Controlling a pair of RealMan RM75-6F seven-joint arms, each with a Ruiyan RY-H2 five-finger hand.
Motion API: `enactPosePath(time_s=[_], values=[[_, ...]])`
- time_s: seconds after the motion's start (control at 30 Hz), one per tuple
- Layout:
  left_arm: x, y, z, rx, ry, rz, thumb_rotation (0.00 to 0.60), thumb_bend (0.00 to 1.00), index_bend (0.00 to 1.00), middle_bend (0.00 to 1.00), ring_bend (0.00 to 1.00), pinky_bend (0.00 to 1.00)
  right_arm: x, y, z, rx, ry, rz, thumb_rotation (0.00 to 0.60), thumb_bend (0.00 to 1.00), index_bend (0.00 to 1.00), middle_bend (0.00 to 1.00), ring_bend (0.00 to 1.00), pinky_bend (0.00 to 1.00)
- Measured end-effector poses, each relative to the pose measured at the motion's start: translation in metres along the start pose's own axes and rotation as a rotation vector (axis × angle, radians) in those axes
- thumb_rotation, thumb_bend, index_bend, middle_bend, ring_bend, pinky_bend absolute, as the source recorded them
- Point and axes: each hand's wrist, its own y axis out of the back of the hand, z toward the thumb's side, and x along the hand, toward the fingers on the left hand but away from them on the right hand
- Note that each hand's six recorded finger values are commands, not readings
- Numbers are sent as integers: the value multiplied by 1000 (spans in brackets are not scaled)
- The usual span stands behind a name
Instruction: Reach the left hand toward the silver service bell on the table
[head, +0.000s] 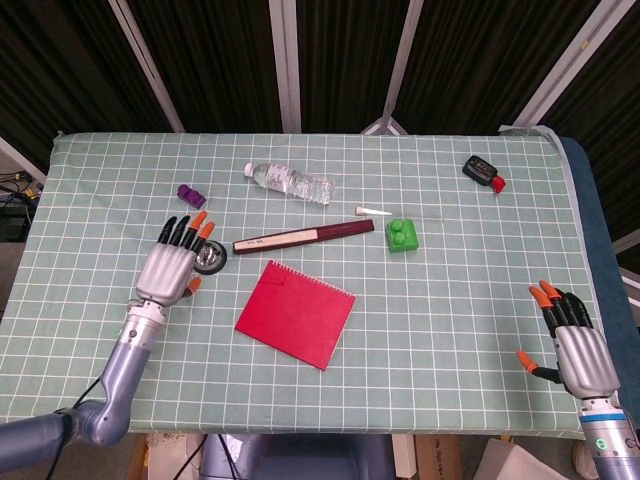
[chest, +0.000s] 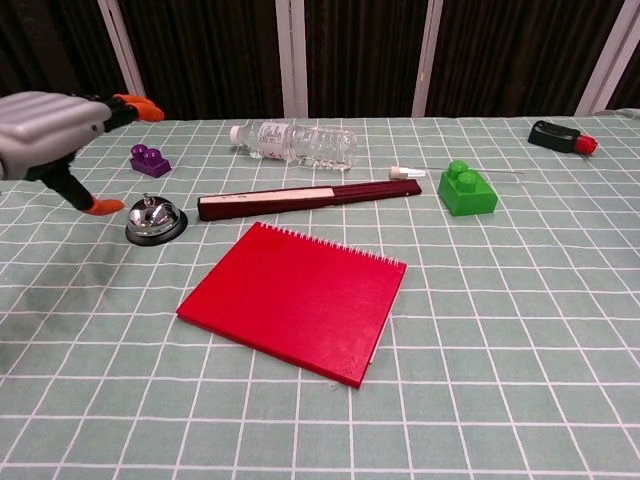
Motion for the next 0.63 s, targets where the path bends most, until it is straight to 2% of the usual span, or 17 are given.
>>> enactPosePath(time_s=[0.1, 0.33, 0.43, 0.63], values=[[-29, 1, -20, -5, 39, -7, 600, 202, 0, 0, 0, 0, 0, 0, 0, -1, -4, 2, 600, 288, 0, 0, 0, 0], [-120, -9, -66, -13, 127, -84, 600, 160, 0, 0, 0, 0, 1, -1, 2, 24, 6, 2, 600, 288, 0, 0, 0, 0], [-154, -7, -84, -22, 155, -78, 600, 154, 0, 0, 0, 0, 0, -2, 2, 29, 7, 8, 600, 288, 0, 0, 0, 0], [-193, 1, -115, -59, 206, -45, 600, 154, 0, 0, 0, 0, 0, -2, 2, 19, 3, 9, 600, 288, 0, 0, 0, 0]])
